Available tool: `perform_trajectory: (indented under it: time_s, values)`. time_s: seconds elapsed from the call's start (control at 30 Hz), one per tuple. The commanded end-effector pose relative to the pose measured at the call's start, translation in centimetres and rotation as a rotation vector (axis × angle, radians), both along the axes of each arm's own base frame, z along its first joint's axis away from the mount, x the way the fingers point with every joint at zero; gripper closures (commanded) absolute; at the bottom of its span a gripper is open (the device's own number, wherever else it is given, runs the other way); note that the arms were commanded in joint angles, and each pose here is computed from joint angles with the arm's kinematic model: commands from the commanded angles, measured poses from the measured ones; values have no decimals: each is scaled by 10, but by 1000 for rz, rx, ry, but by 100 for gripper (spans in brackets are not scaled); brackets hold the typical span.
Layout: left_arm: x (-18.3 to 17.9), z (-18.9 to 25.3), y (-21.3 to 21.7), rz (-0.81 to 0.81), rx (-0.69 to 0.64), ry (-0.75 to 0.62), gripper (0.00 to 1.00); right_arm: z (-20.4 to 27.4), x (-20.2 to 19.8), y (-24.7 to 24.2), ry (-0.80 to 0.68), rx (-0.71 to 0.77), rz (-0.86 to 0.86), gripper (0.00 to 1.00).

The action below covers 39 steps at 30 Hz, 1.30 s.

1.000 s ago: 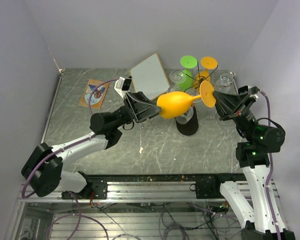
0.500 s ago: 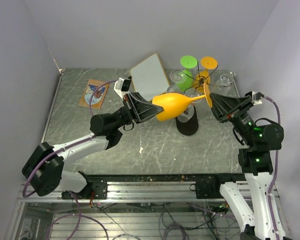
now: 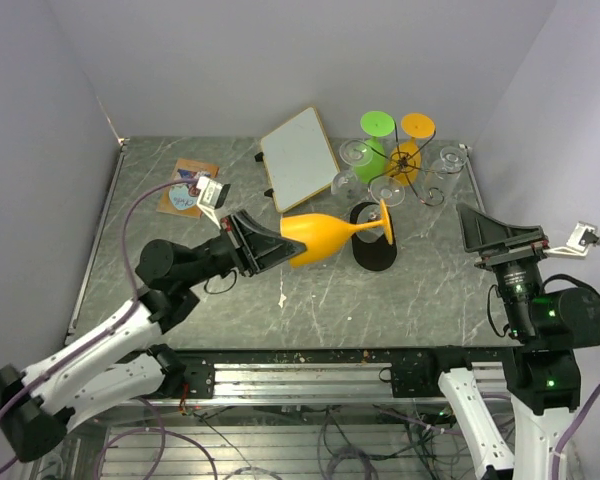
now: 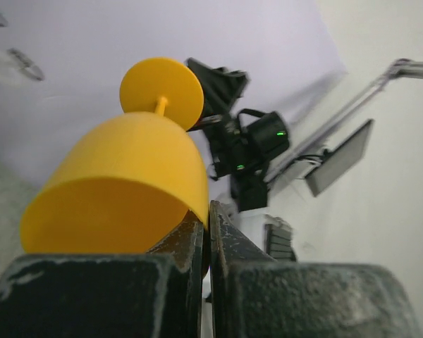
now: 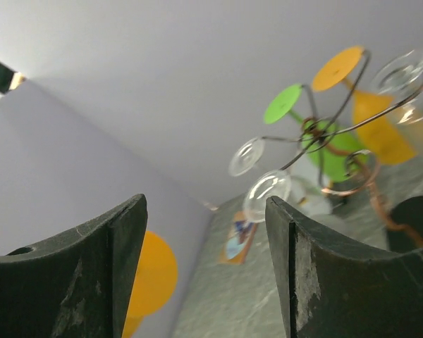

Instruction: Take the wine glass off the wine glass rack

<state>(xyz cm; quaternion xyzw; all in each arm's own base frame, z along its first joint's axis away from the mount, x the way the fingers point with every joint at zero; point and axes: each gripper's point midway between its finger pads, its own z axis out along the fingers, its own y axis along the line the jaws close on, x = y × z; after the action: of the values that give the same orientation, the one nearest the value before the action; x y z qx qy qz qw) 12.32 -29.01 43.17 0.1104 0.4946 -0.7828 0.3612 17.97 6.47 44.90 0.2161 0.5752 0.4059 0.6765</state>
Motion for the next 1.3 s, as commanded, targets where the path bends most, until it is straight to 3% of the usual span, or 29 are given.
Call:
perform_trajectory:
  time_s: [0.0, 0.2, 0.4, 0.67, 0.9, 1.27]
  values:
    - [15, -66, 9, 181, 361, 61, 93, -9, 0, -35, 6, -236, -211, 32]
    - [16, -123, 60, 367, 691, 150, 93, -1, 6, -29, -44, -351, -191, 31]
    - [26, -185, 108, 502, 1153, 291, 93, -7, 24, -16, -31, -401, -122, 31]
    - [74, -215, 125, 578, 1635, 282, 93, -13, 41, -3, 32, -457, -36, 31]
    - [91, -246, 112, 415, 1805, 237, 93, -17, 50, 8, 90, -530, 46, 31]
    - [69, -273, 120, 268, 1864, 289, 93, -36, 67, 48, 196, -523, 326, 31]
